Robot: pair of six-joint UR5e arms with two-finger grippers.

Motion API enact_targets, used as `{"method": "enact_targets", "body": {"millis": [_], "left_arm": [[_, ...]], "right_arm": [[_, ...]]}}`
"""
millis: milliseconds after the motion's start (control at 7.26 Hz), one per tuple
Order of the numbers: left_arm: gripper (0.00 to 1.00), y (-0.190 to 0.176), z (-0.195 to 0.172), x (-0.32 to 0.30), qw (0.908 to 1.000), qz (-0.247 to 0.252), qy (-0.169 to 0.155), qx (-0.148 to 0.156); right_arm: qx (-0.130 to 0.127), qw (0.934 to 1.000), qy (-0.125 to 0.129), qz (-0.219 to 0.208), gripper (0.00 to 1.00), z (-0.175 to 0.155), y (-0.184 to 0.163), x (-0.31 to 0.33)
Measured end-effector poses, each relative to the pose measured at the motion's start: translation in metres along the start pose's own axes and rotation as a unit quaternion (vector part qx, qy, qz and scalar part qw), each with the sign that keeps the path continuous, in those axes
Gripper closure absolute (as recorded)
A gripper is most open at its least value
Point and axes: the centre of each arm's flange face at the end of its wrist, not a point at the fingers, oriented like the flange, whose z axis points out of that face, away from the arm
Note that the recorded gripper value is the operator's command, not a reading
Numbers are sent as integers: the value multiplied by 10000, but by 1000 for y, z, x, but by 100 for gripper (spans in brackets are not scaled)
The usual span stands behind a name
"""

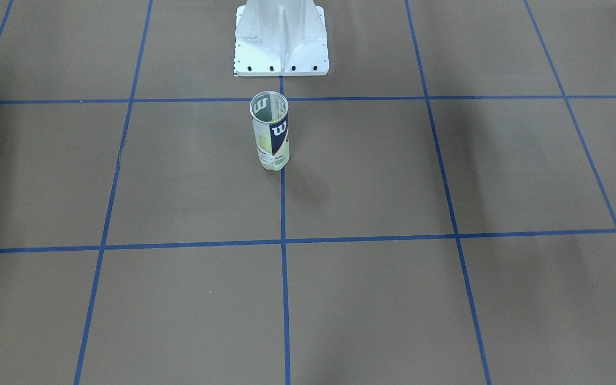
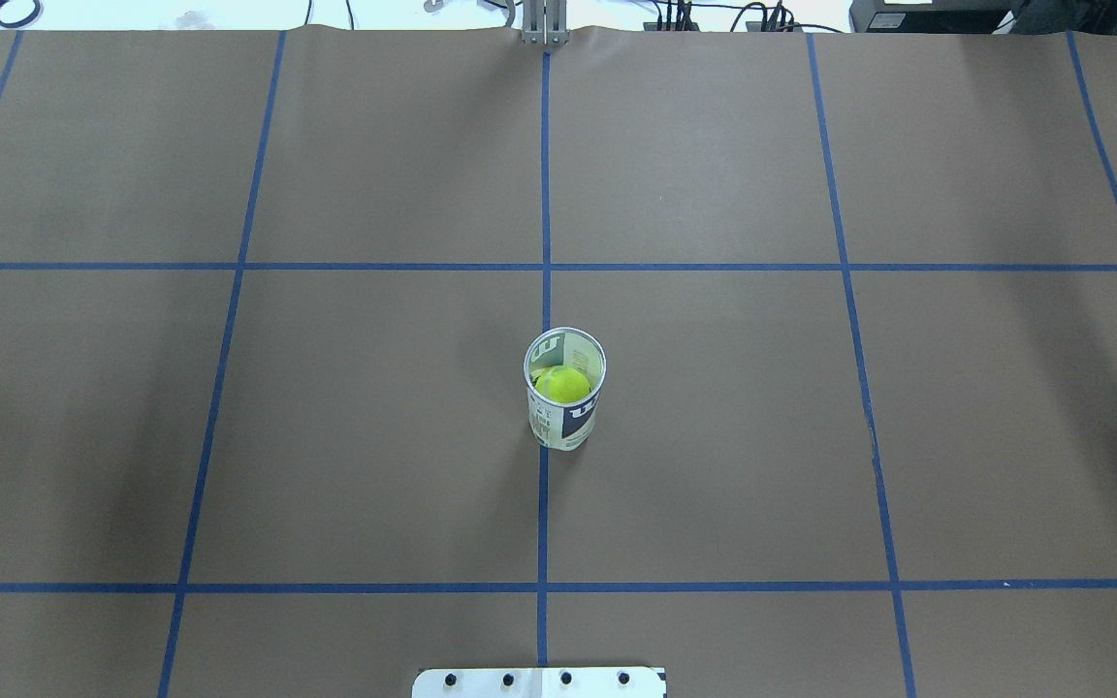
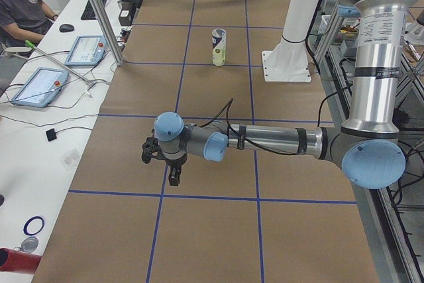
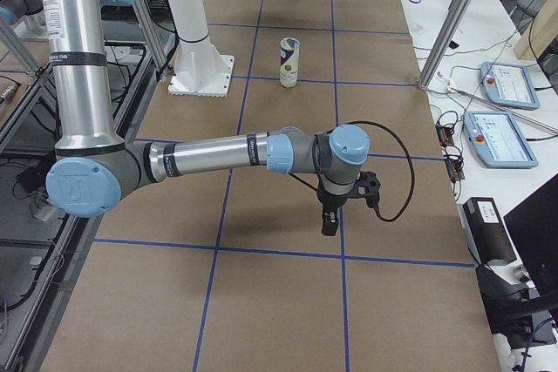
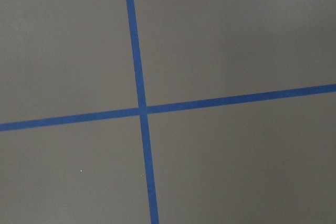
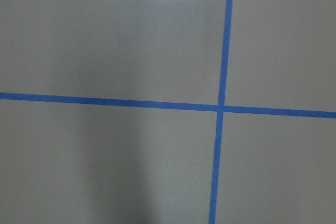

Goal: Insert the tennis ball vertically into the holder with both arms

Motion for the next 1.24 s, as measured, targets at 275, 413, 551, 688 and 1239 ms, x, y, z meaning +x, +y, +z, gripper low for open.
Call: {"method": "enact_targets", "body": {"millis": [275,413,551,688,1239], "left_arm": [[1,3,-12,11,9986,-533,58,-4],[1,6,-15,13,9982,-589,62,9],[1,11,-17,14,9980,-622,65,11],[1,12,-18,16,9980,-630,77,21],[0,7,-21,25,9986,-519,74,51]], "right_arm": [[-61,10000,-4,54,1,6,3,5],[-67,10000,-4,61,1,7,3,6],[-73,10000,-4,66,1,7,3,6],[-79,9999,-4,67,1,8,3,7],[-60,10000,-12,53,1,6,1,5]]}}
